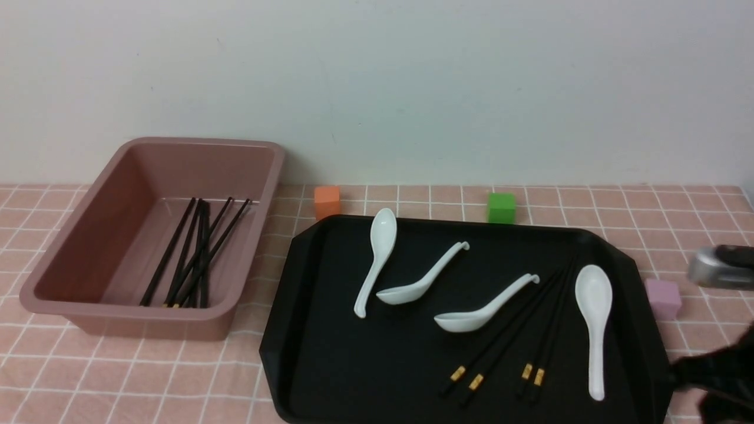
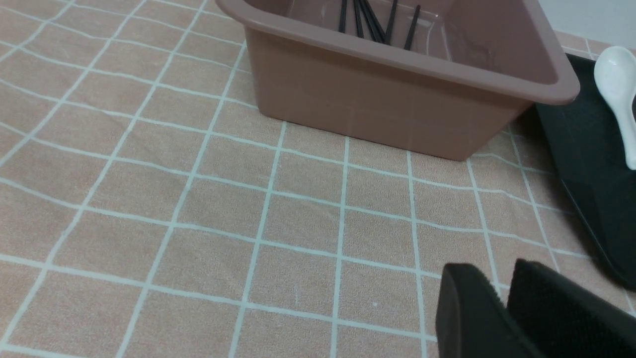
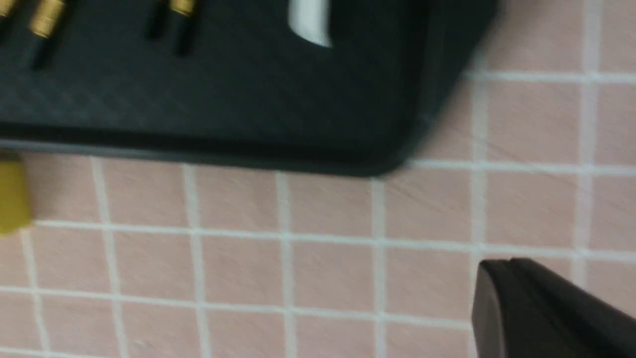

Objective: On pink tablecloth take chopsticks from black tray and put them in box.
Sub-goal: 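Move the gripper over the chopsticks on the black tray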

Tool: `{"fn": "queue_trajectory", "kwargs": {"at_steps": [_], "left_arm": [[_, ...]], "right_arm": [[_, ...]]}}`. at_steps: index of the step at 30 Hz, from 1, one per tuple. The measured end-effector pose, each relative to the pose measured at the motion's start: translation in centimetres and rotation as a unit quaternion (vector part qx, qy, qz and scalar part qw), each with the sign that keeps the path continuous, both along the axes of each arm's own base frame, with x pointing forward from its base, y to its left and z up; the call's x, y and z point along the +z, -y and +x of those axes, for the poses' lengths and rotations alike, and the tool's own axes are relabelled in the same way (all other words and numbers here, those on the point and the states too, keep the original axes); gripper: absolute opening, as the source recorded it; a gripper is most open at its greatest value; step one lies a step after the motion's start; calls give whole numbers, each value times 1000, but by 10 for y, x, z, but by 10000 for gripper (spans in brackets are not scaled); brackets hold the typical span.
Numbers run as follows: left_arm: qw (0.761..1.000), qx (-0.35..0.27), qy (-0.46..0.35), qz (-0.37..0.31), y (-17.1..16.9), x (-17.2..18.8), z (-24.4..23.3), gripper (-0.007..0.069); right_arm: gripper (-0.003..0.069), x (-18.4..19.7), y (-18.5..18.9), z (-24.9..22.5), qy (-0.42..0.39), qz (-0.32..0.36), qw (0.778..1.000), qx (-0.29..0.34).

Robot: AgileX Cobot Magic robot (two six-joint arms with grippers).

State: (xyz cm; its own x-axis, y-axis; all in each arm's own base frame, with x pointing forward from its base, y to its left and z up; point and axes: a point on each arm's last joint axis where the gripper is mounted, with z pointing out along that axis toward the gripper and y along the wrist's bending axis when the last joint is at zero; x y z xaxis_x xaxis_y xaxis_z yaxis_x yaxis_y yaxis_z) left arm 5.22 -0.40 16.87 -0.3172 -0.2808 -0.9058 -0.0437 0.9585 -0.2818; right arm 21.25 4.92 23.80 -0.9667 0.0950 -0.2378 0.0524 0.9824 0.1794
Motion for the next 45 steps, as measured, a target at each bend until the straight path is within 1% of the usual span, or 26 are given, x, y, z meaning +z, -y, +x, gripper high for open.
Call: {"fn": "queue_trajectory", "kwargs": {"at_steps": [2, 4, 5, 6, 7, 9, 10, 11, 12, 13, 14, 15, 16, 18, 21, 26, 30, 32, 35, 36, 38, 39, 40, 42, 45], "left_arm": [[1000, 0, 0, 0, 0, 0, 0, 144], [1000, 0, 0, 0, 0, 0, 0, 144], [1000, 0, 0, 0, 0, 0, 0, 144], [1000, 0, 0, 0, 0, 0, 0, 144], [1000, 0, 0, 0, 0, 0, 0, 144], [1000, 0, 0, 0, 0, 0, 0, 144], [1000, 0, 0, 0, 0, 0, 0, 144], [1000, 0, 0, 0, 0, 0, 0, 144], [1000, 0, 0, 0, 0, 0, 0, 144], [1000, 0, 0, 0, 0, 0, 0, 144], [1000, 0, 0, 0, 0, 0, 0, 144], [1000, 0, 0, 0, 0, 0, 0, 144], [1000, 0, 0, 0, 0, 0, 0, 144], [1000, 0, 0, 0, 0, 0, 0, 144], [1000, 0, 0, 0, 0, 0, 0, 145], [1000, 0, 0, 0, 0, 0, 0, 148], [1000, 0, 0, 0, 0, 0, 0, 154], [1000, 0, 0, 0, 0, 0, 0, 155], [1000, 0, 0, 0, 0, 0, 0, 155], [1000, 0, 0, 0, 0, 0, 0, 155], [1000, 0, 0, 0, 0, 0, 0, 155], [1000, 0, 0, 0, 0, 0, 0, 155], [1000, 0, 0, 0, 0, 0, 0, 156], [1000, 0, 0, 0, 0, 0, 0, 160], [1000, 0, 0, 0, 0, 0, 0, 165]], "right_arm": [[15, -6, -32, 17, 3, 6, 1000, 17], [22, -9, -53, 26, 10, 6, 1000, 20], [33, -12, -69, 37, 13, 5, 1000, 20], [44, -14, -77, 41, 13, 2, 1000, 18], [70, -18, -90, 53, 14, -2, 1000, 13], [104, -24, -103, 65, 13, -10, 1000, 3], [148, -30, -108, 75, 11, -19, 1000, -5], [154, -33, -110, 78, 10, -21, 1000, -6], [212, -41, -114, 88, 7, -32, 999, -12], [220, -42, -115, 90, 7, -35, 999, -13], [250, -46, -116, 95, 5, -40, 999, -16], [300, -56, -116, 103, -4, -47, 999, -23], [320, -58, -116, 106, -5, -47, 999, -26], [387, -73, -111, 115, -21, -53, 998, -41], [417, -83, -102, 121, -38, -50, 996, -63], [416, -87, -92, 129, -44, -29, 994, -97], [386, -89, -89, 133, -51, -22, 992, -110], [365, -90, -88, 133, -54, -25, 993, -105], [320, -91, -88, 133, -58, -29, 993, -97], [316, -91, -88, 133, -58, -30, 993, -97], [254, -92, -88, 132, -63, -38, 994, -87], [248, -92, -88, 132, -64, -39, 993, -86], [196, -92, -87, 132, -68, -42, 993, -84], [148, -92, -86, 131, -74, -45, 993, -83], [137, -92, -86, 131, -76, -45, 992, -84]]}}
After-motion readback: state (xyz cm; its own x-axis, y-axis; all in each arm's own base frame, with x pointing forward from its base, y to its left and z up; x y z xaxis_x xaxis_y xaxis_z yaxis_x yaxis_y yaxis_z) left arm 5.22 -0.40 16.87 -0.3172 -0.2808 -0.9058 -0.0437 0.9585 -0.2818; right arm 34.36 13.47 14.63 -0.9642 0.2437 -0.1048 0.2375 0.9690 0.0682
